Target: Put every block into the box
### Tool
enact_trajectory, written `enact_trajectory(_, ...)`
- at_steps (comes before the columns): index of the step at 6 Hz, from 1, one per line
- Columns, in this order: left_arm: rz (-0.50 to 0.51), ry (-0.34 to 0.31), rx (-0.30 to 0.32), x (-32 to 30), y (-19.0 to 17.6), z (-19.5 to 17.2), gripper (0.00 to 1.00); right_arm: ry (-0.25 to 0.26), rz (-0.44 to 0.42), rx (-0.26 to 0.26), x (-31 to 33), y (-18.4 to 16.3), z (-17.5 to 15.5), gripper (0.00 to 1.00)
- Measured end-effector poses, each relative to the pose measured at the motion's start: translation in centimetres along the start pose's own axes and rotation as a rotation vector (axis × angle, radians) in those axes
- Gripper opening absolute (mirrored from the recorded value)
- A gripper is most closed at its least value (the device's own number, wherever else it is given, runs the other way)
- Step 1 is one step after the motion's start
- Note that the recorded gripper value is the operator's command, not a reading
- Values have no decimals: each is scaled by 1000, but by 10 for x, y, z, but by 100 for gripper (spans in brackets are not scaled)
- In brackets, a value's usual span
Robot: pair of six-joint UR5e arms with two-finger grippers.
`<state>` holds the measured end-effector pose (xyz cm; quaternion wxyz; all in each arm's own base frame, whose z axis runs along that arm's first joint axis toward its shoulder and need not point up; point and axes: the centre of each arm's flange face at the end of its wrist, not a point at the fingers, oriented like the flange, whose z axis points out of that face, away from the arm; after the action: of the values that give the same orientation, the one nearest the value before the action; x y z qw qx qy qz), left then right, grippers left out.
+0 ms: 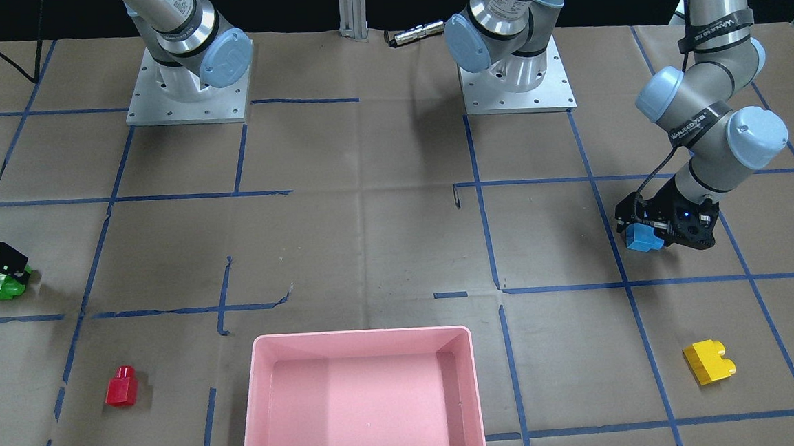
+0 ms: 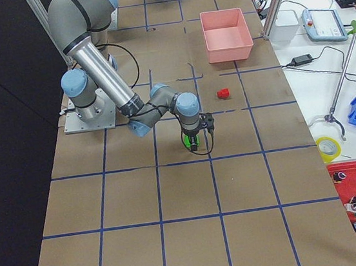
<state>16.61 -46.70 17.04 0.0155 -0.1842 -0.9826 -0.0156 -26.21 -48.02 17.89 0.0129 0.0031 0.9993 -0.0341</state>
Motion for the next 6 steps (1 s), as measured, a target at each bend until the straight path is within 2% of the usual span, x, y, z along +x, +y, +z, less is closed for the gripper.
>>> enact_trajectory(1, -3, -1, -7, 0, 1, 1, 57, -1, 0, -6, -1, 2, 2, 66)
enact_trajectory(2, -8, -1, -10, 1, 2, 2, 40, 2, 0, -12, -1, 3, 2, 35)
enact_trajectory(3, -13, -1, -12, 1, 2, 2, 19, 8, 1, -19, -1, 4, 1, 14)
enact_trajectory(4, -24, -4, -13, 0, 2, 1, 9, 14, 2, -22, -1, 4, -2, 7)
enact_trajectory(6, -53, -41, 10, -3, -4, -24, 6, 26, -1, -14, 2, -1, -27, 6)
